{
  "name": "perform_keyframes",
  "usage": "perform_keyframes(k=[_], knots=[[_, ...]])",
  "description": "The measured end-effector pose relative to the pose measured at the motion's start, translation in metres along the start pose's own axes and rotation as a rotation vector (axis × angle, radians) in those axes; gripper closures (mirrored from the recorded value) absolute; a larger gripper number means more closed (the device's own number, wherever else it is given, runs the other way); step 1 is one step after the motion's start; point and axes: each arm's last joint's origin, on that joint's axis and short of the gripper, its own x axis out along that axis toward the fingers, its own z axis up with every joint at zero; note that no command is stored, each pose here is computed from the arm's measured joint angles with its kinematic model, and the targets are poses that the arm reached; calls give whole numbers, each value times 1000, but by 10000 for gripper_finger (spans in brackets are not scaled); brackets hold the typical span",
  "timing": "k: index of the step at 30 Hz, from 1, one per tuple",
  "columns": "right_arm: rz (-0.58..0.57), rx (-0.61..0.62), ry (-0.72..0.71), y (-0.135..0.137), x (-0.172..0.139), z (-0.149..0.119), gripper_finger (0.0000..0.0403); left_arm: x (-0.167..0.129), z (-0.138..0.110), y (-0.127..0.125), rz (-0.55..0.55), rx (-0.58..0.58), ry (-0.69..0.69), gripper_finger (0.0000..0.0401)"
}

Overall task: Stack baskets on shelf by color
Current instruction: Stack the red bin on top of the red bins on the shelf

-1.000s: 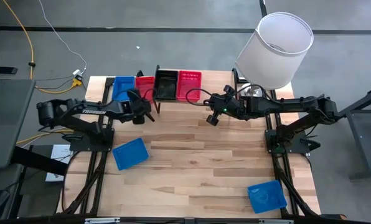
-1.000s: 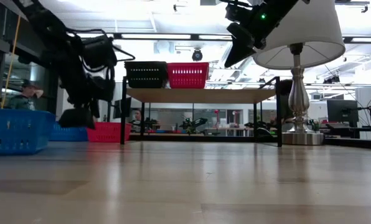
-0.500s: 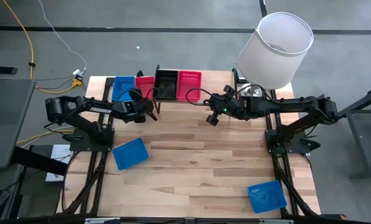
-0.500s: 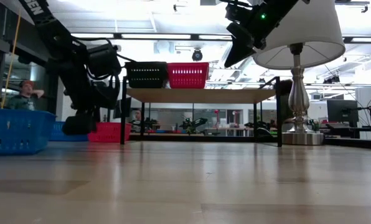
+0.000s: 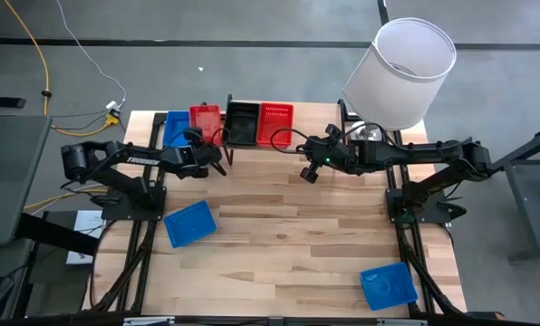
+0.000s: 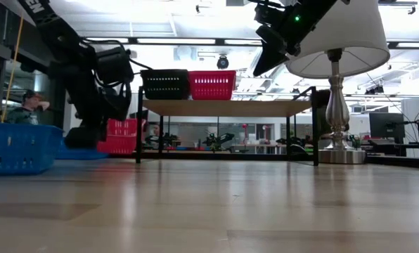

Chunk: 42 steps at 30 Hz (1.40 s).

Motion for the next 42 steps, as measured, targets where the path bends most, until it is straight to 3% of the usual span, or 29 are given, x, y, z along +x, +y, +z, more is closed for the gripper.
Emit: perform_keyframes(k=[11, 22, 36, 42], knots=[[5, 3, -5, 0, 0, 1, 403, -20, -12, 13, 115, -12, 31, 398], [3, 5, -17, 0, 0, 2, 403, -51, -15, 50, 353, -176, 22, 399], [-49, -51, -16, 1, -2, 1, 403, -106, -17, 97, 510, -344, -107, 400], [-94, -59, -38, -2, -18, 2, 403, -150, -6, 118, 560, -371, -288, 400]])
